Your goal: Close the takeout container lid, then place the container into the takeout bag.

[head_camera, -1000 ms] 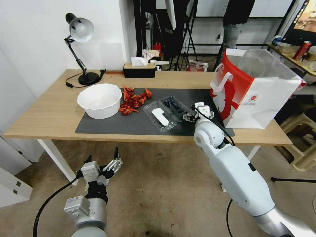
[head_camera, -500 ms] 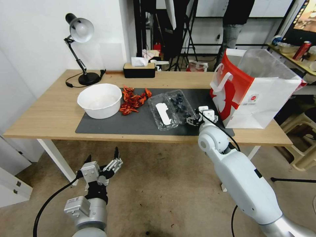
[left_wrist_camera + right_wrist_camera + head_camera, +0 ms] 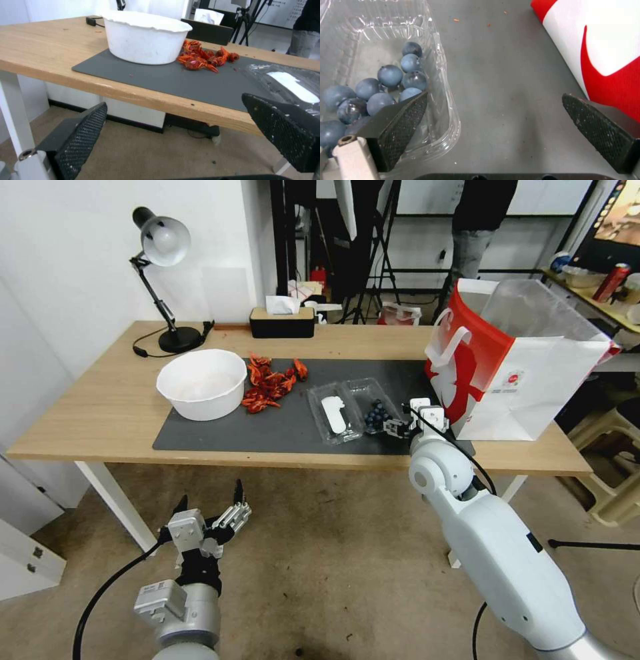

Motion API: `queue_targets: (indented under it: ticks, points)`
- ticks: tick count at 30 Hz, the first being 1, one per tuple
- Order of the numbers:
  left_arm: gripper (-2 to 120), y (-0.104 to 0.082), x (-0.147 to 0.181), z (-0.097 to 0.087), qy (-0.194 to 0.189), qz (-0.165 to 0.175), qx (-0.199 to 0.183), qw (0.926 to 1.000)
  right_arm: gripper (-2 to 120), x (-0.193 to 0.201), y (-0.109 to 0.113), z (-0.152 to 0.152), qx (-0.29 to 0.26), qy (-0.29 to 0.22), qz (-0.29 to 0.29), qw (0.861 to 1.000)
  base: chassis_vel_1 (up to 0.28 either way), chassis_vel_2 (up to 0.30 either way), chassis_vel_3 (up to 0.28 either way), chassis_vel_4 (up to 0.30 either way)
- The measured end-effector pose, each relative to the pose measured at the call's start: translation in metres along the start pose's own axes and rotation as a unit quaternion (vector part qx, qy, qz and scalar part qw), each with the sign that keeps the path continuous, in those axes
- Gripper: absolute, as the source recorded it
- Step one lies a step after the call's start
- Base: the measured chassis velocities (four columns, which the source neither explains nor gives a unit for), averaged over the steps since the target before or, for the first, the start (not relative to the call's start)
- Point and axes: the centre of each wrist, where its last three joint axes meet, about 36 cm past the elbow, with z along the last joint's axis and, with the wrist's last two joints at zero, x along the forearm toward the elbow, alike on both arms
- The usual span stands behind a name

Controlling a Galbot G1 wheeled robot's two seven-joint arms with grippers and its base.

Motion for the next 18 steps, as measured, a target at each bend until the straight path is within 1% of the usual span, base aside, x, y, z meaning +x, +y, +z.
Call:
queue_targets:
  ticks: [6,10,12,14,15,16,18]
  points:
    - [100,0.0,0.001,0.0,-0.002,-0.002,-0.001,1.0,100,0.009,0.001,-0.006,-0.007,-0.012,-0.006,1.0,0.0,0.0,0.0,0.0]
    - [100,0.0,0.001,0.001,-0.004,-0.004,0.0,1.0,100,0.031,-0.002,-0.018,-0.027,-0.038,-0.029,0.999,0.0,0.0,0.0,0.0]
    - [100,-0.001,0.001,0.001,-0.004,-0.005,0.001,1.0,100,0.035,-0.003,-0.02,-0.032,-0.043,-0.036,0.998,0.0,0.0,0.0,0.0]
    - [100,-0.001,0.001,0.001,-0.005,-0.005,0.001,1.0,100,0.044,-0.01,-0.019,-0.053,-0.07,-0.062,0.994,0.0,0.0,0.0,0.0]
    - [100,-0.001,0.001,0.001,-0.005,-0.005,0.001,1.0,100,0.044,-0.01,-0.019,-0.053,-0.07,-0.062,0.994,0.0,0.0,0.0,0.0]
    - [100,-0.001,0.001,0.001,-0.005,-0.005,0.002,1.0,100,0.046,-0.014,-0.015,-0.058,-0.089,-0.07,0.992,0.0,0.0,0.0,0.0]
    - [100,-0.001,0.001,0.0,-0.007,-0.004,0.002,1.0,100,0.047,-0.025,0.006,-0.068,-0.161,-0.096,0.98,0.0,0.0,0.0,0.0]
